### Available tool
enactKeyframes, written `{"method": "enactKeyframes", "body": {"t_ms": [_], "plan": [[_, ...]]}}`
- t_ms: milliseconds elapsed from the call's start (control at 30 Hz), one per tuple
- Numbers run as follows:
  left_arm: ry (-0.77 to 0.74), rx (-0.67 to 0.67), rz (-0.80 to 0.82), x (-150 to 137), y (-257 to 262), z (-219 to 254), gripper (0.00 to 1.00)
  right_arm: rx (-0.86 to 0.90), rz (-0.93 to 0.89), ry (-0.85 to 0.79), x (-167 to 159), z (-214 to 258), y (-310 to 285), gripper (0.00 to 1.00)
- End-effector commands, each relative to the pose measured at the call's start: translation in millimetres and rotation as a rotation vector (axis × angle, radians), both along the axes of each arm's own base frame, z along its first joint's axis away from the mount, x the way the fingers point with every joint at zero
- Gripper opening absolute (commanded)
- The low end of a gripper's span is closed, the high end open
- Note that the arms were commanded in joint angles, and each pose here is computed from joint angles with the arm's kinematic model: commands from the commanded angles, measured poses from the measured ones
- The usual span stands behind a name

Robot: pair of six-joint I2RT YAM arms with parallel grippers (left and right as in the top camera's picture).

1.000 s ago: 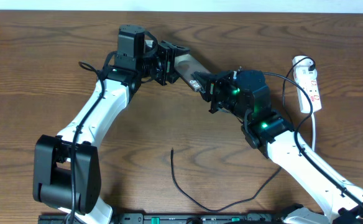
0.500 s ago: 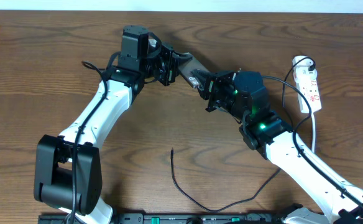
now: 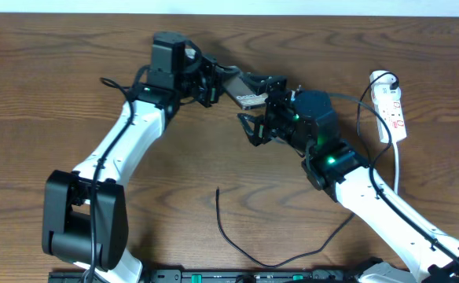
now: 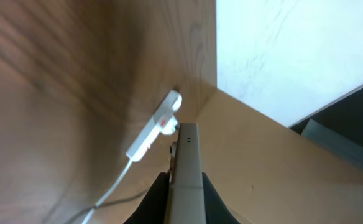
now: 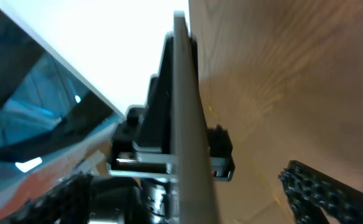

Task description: Plug charger to phone and switch on socket

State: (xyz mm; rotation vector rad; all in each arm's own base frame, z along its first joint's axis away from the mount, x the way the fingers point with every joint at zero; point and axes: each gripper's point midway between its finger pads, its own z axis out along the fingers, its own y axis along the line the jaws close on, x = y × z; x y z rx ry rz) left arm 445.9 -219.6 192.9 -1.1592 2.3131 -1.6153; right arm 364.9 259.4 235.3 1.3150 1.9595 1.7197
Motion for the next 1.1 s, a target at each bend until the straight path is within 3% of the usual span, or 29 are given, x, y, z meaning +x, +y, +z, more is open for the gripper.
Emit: {"method": "enactKeyframes", "body": {"t_ms": [0, 100, 133, 267, 400, 600, 667, 867, 1067], "plan": [[-0.201, 0.073, -0.065, 10.1, 28.8, 17.1, 0.08, -0.149, 0.03, -0.179, 10.6, 11.1, -15.8, 0.99], [-0.329, 0.113, -0.138, 11.5, 49.2, 22.0, 0.07, -0.258, 0.088, -0.295, 13.5, 11.8, -22.7, 0.99], [-0.358, 0.111, -0.171, 8.1, 69.9, 21.5, 0.07, -0.37, 0.171, -0.439, 13.1, 14.9, -25.0, 0.99], [-0.487, 0.122, -0.259, -1.1, 99.6, 25.3, 0.07, -0.497, 0.305, -0.634, 4.9, 17.8, -18.6, 0.95], [-0.674, 0.063, -0.35, -15.4, 124.1, 45.6, 0.07, -0.523, 0.434, -0.727, -13.5, 15.3, -1.4, 0.8], [-0.704, 0.062, -0.296, -14.7, 160.9, 51.2, 0.07, -0.644, 0.606, -0.627, -53.1, -33.2, 23.7, 0.84], [-0.708, 0.047, -0.275, -16.7, 175.3, 54.1, 0.08, -0.778, 0.683, -0.526, -81.0, -69.4, 31.7, 0.86], [-0.667, 0.038, -0.24, -20.4, 189.8, 48.2, 0.08, -1.024, 0.704, -0.364, -123.3, -112.8, 29.1, 0.96], [-0.652, 0.035, -0.229, -21.2, 193.1, 46.3, 0.08, -1.066, 0.754, -0.247, -155.8, -142.6, 37.0, 0.99]]}}
